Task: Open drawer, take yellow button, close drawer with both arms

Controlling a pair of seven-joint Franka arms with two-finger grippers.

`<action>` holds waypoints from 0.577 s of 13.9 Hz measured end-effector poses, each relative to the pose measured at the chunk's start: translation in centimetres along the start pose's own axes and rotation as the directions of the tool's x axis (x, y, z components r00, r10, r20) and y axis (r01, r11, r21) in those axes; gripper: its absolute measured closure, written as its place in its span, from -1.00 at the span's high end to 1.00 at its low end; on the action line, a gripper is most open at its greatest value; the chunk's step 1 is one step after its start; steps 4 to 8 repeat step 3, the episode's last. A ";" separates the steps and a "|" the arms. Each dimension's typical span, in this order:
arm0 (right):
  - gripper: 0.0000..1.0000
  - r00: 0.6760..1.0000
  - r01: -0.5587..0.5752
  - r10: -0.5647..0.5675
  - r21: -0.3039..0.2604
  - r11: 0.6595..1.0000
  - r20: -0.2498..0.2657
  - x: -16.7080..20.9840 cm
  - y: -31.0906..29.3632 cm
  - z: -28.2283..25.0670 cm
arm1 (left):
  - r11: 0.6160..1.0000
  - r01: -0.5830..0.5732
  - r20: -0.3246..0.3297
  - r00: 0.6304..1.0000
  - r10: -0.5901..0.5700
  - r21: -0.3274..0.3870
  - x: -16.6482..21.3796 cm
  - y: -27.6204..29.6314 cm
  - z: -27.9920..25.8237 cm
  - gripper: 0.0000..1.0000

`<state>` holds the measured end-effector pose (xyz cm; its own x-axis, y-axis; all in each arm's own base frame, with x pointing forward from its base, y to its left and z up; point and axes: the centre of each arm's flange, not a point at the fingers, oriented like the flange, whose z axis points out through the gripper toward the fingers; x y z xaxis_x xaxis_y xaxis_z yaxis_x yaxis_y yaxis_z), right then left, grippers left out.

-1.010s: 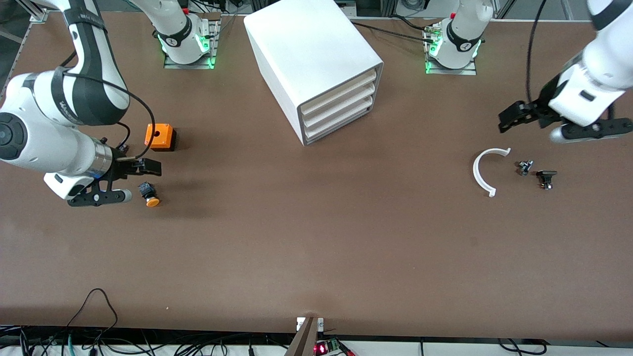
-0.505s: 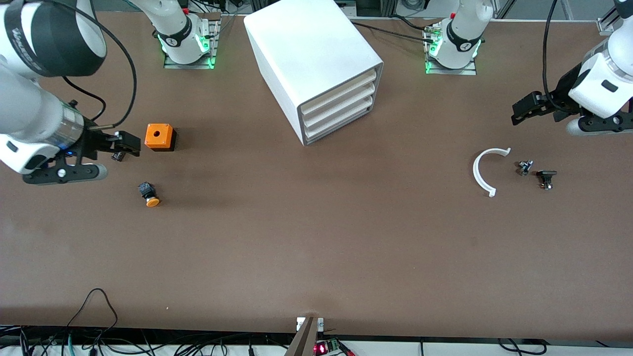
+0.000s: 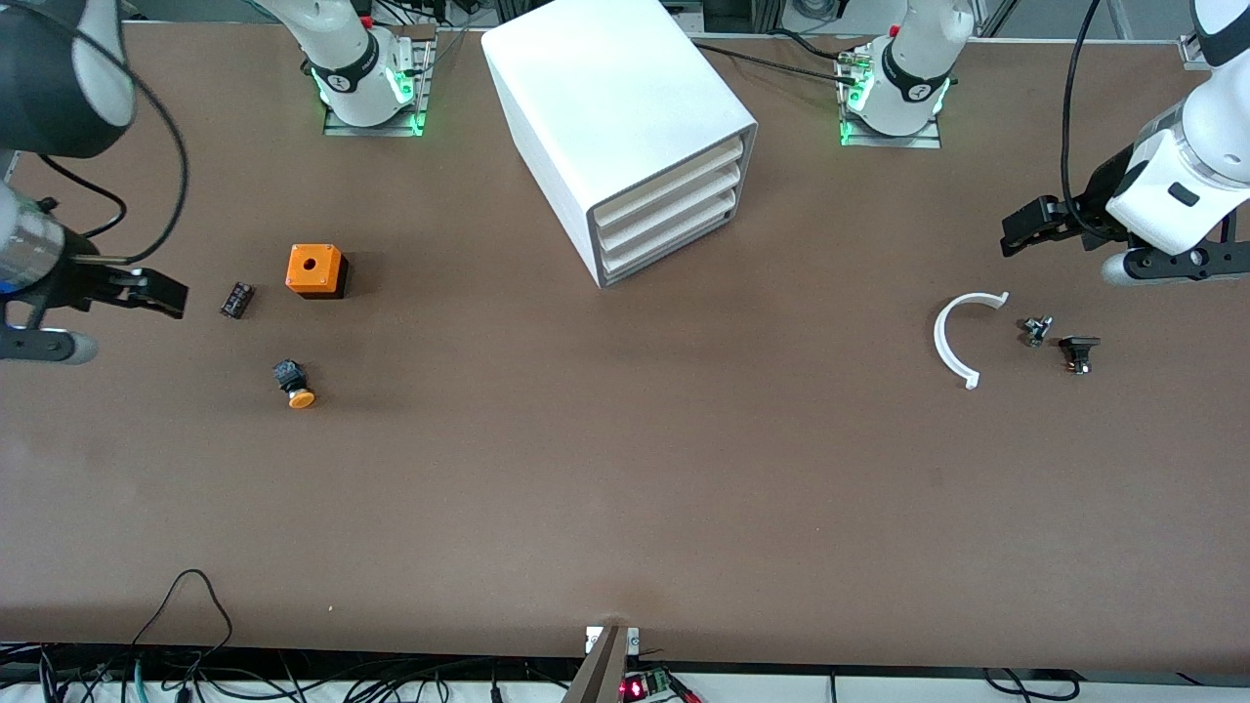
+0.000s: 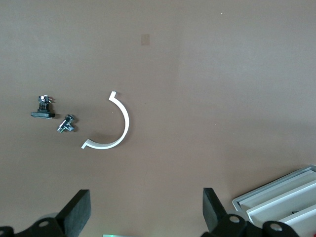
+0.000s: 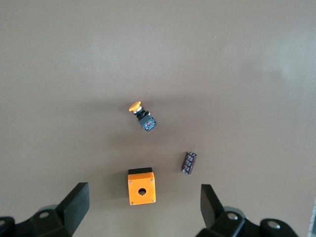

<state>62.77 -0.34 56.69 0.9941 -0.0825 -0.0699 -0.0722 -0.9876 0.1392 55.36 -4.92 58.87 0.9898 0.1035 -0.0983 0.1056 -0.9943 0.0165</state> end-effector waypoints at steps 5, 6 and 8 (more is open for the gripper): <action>1.00 1.000 -0.015 0.016 0.027 1.000 -0.020 -0.6 2.7 0.5 | 1.000 0.000 0.000 1.000 0.000 0.000 0.0 0.0 0.0 1.00; 1.00 1.000 -0.015 0.016 0.027 1.000 -0.020 -0.6 2.7 0.5 | 1.000 0.000 0.000 1.000 0.000 0.000 0.0 0.0 0.0 1.00; 1.00 1.000 -0.015 0.016 0.027 1.000 -0.020 -0.6 2.7 0.5 | 1.000 0.000 0.000 1.000 0.000 0.000 0.0 0.0 0.0 1.00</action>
